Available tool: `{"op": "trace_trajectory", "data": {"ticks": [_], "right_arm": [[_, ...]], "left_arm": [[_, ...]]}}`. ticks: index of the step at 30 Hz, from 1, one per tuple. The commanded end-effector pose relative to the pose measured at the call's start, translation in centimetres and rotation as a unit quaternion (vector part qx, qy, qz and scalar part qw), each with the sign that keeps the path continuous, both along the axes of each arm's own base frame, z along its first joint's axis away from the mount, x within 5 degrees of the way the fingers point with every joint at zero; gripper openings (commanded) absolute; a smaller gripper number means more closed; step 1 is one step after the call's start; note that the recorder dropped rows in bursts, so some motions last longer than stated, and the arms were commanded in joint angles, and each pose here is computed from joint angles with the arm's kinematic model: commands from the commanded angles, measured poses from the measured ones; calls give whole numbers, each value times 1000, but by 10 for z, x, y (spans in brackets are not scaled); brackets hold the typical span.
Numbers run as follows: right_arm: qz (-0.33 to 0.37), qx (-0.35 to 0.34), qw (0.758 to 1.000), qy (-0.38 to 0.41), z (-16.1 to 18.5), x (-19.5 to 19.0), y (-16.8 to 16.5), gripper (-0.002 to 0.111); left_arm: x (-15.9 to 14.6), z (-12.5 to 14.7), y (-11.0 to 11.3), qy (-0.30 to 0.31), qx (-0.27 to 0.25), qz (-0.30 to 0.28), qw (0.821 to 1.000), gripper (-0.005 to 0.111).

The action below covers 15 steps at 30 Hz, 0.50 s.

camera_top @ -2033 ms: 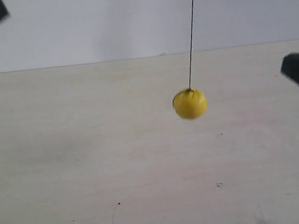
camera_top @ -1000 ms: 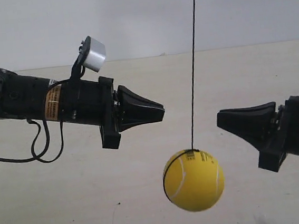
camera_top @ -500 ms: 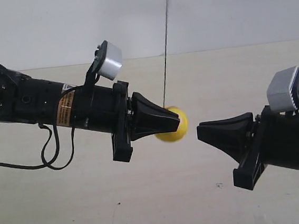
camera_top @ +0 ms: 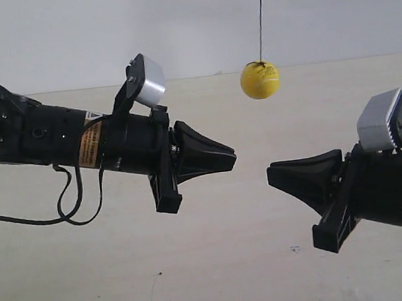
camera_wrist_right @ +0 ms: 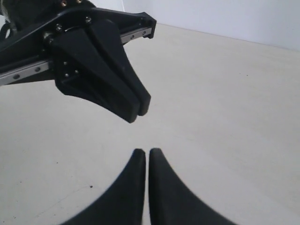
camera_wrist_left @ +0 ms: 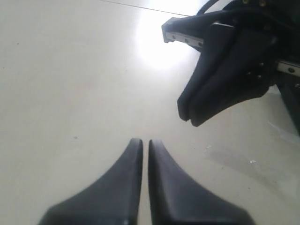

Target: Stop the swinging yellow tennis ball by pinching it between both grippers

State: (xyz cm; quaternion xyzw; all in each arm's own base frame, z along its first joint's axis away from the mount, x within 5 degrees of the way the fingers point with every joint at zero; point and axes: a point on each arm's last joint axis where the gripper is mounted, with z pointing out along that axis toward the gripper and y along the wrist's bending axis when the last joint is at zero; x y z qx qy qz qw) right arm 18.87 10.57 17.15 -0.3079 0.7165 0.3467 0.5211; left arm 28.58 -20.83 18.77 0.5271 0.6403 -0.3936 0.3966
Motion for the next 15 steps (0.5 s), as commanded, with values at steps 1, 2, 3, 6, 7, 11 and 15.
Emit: {"op": "trace_trajectory", "data": {"ticks": [1,2,3,6,7,11,15], "right_arm": [[-34,-16,999,2,-2,5,-4,0],[-35,-19,999,-1,-2,6,-4,0],[-34,-20,999,-2,-2,6,-4,0],[-36,-27,999,-1,-4,6,-5,0],[-42,-30,999,1,-4,7,-5,0],[-50,-32,998,1,-4,8,-6,0],[-50,-32,998,1,-4,8,-6,0]], "left_arm": [[3,1,-3,-9,-6,10,1000,5],[3,-1,-3,-8,-6,9,1000,5],[4,-3,-4,-10,-6,8,1000,5],[6,-11,-5,-5,-8,14,1000,5],[7,-13,-5,-5,-9,16,1000,5],[8,-13,-5,-7,-12,17,1000,5],[7,-11,-6,-4,-25,12,1000,5]]}}
